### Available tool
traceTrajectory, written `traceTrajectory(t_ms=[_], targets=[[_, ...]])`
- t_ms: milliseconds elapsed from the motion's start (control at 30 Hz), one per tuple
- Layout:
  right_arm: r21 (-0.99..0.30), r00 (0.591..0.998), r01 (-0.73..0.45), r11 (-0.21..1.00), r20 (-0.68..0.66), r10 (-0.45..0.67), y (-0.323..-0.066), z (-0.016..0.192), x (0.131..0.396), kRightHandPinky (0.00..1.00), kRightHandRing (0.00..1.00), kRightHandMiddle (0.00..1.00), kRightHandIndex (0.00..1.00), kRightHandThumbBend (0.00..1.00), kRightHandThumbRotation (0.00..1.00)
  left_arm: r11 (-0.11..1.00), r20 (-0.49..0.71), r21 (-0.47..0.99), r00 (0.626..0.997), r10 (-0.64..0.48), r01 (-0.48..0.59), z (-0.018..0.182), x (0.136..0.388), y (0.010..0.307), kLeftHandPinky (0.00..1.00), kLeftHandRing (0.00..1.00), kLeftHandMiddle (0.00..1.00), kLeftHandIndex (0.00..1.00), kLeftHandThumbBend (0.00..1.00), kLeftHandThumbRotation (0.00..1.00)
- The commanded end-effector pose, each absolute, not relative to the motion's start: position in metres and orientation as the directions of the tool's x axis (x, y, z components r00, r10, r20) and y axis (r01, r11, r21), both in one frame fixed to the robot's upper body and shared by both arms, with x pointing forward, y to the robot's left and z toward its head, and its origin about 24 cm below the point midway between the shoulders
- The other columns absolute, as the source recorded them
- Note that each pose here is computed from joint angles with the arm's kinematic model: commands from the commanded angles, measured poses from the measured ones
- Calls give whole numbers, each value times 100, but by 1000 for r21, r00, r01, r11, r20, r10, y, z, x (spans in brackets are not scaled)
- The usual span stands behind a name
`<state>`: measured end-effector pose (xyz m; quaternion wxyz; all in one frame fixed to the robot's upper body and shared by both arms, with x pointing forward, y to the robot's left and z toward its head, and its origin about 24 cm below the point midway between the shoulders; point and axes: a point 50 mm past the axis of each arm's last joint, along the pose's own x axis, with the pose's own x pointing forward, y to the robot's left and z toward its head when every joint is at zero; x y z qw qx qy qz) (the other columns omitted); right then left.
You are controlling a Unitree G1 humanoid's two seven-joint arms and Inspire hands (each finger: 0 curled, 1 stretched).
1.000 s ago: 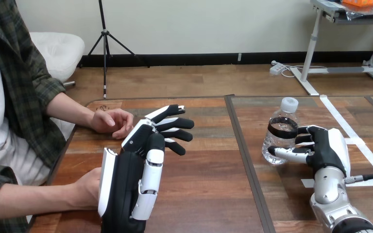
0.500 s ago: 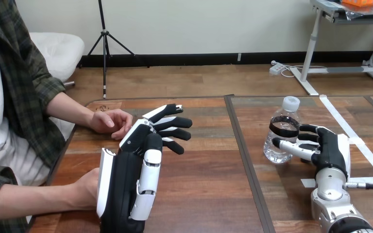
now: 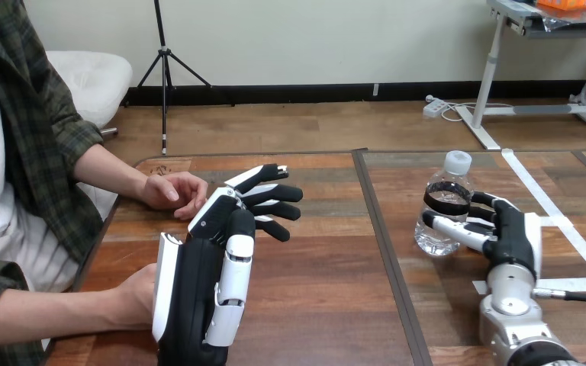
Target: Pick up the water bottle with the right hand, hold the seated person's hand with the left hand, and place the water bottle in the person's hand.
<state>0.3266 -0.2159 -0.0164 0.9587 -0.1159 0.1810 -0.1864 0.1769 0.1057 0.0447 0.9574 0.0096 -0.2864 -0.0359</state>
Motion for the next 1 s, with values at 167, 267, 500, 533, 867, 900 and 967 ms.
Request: traceTrajectory(t_ms=[167, 267, 500, 533, 867, 900, 967], targets=[[-204, 925, 287, 936, -195, -326, -190, 17, 355, 78, 80, 82, 82, 76, 0, 998, 524, 3, 850, -52, 59, 40, 167, 101, 46, 58, 65, 72, 19, 99], [-211, 929, 276, 938, -192, -317, -188, 17, 355, 80, 81, 83, 83, 75, 0, 998, 523, 10, 850, -53, 56, 40, 167, 101, 46, 58, 65, 72, 18, 99], [-219, 934, 258, 941, -194, -301, -185, 17, 356, 77, 79, 84, 84, 76, 0, 998, 524, 11, 850, -51, 54, 40, 166, 101, 46, 59, 65, 72, 19, 99], [-217, 934, 256, 942, -194, -299, -185, 17, 356, 77, 79, 84, 84, 76, 0, 999, 524, 11, 850, -51, 53, 40, 166, 100, 46, 59, 64, 72, 19, 99], [-300, 948, 209, 931, -170, -267, -182, 18, 356, 79, 81, 85, 85, 76, 0, 999, 521, 3, 852, -43, 48, 40, 165, 100, 47, 59, 64, 71, 20, 99], [-305, 949, 206, 930, -169, -266, -181, 18, 356, 79, 81, 85, 85, 76, 0, 999, 522, 4, 852, -43, 48, 40, 165, 100, 47, 59, 64, 71, 20, 99], [-314, 949, 204, 927, -168, -266, -181, 18, 356, 80, 82, 85, 84, 76, 0, 999, 522, 4, 852, -41, 46, 40, 165, 100, 47, 59, 64, 71, 20, 99]])
